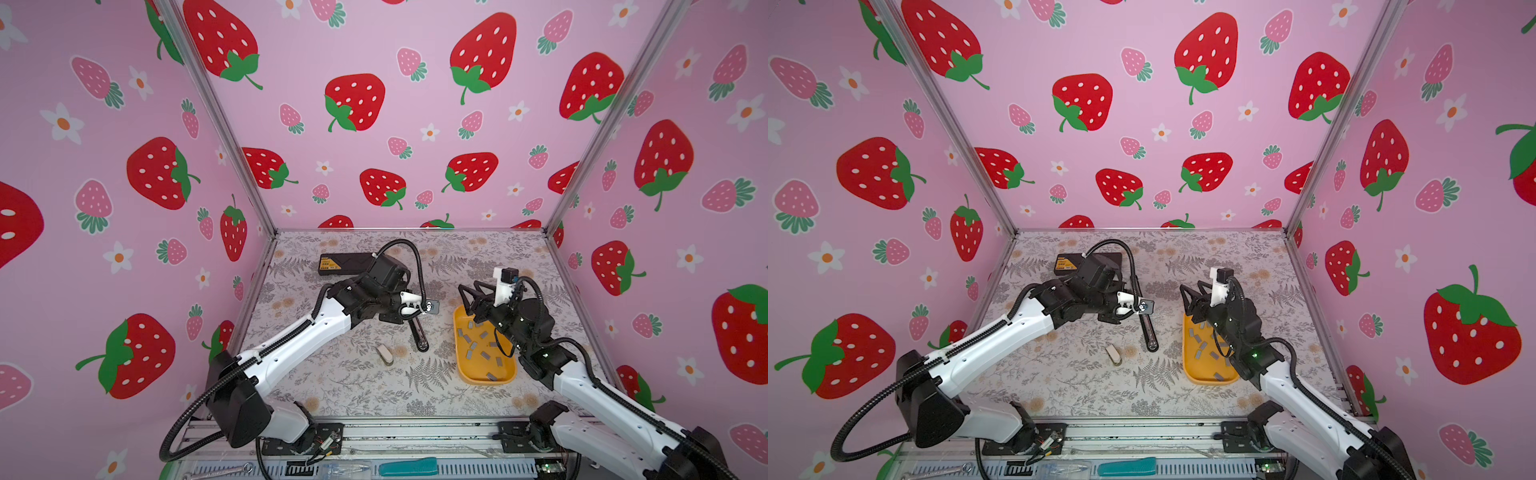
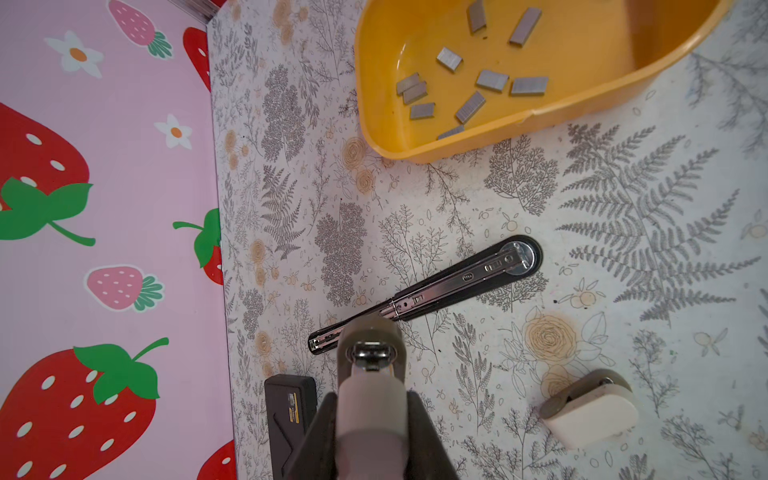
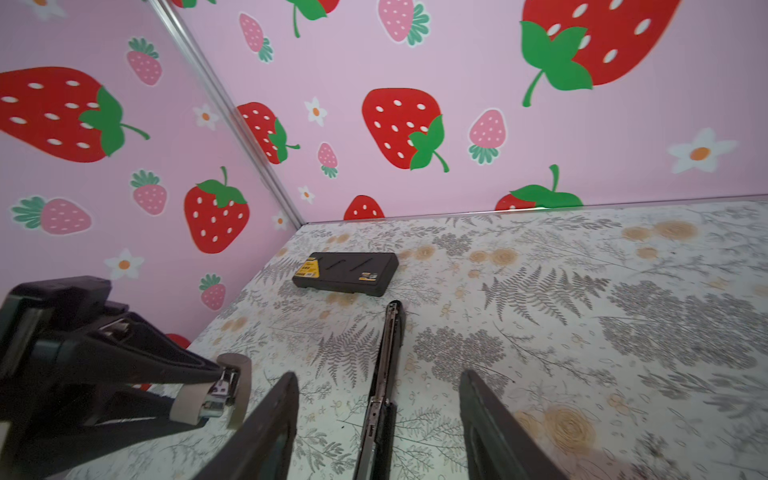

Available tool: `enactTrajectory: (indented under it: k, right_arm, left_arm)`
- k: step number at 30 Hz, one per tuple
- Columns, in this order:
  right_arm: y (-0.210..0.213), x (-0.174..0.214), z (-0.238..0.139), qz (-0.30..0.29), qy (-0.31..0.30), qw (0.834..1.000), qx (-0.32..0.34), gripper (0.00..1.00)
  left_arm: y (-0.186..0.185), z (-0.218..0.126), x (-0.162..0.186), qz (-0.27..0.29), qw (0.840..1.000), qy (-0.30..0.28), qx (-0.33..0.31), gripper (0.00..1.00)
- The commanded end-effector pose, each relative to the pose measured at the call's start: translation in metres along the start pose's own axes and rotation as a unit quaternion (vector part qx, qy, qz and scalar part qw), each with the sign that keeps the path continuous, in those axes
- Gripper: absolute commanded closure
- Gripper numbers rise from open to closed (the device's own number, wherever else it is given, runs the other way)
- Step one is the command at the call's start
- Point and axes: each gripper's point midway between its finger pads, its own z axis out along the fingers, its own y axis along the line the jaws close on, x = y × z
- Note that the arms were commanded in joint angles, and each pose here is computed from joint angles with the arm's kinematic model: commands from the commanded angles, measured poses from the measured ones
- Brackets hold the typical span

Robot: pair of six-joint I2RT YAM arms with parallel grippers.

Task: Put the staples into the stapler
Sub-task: 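Carry the white piece toward the right gripper while the right gripper moves to meet it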

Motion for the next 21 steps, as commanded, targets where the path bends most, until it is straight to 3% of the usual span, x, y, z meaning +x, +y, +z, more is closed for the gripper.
enactTrajectory:
  k: [1,4,11,21]
  right_arm:
    - [0.04,0.004,0.006,-0.016,0.01,0.995,-0.101,0.36]
    - [0.052,0.014,0.015,-0.02,0.034,0.991,-0.127,0.37]
    - [0.066,0.035,0.03,-0.027,0.071,0.987,-0.143,0.37]
    - [0.059,0.046,0.041,-0.023,0.091,0.988,-0.119,0.42]
  left_arm:
    - [0.012,-0.007,-0.016,-0.005,0.998,-0.048,-0.029,1.0]
    - [0.007,-0.01,-0.023,-0.005,0.998,-0.069,-0.008,1.0]
    - [0.014,-0.012,-0.028,-0.018,0.996,-0.088,-0.026,1.0]
    - [0.003,-0.015,-0.032,0.003,0.994,-0.107,-0.017,1.0]
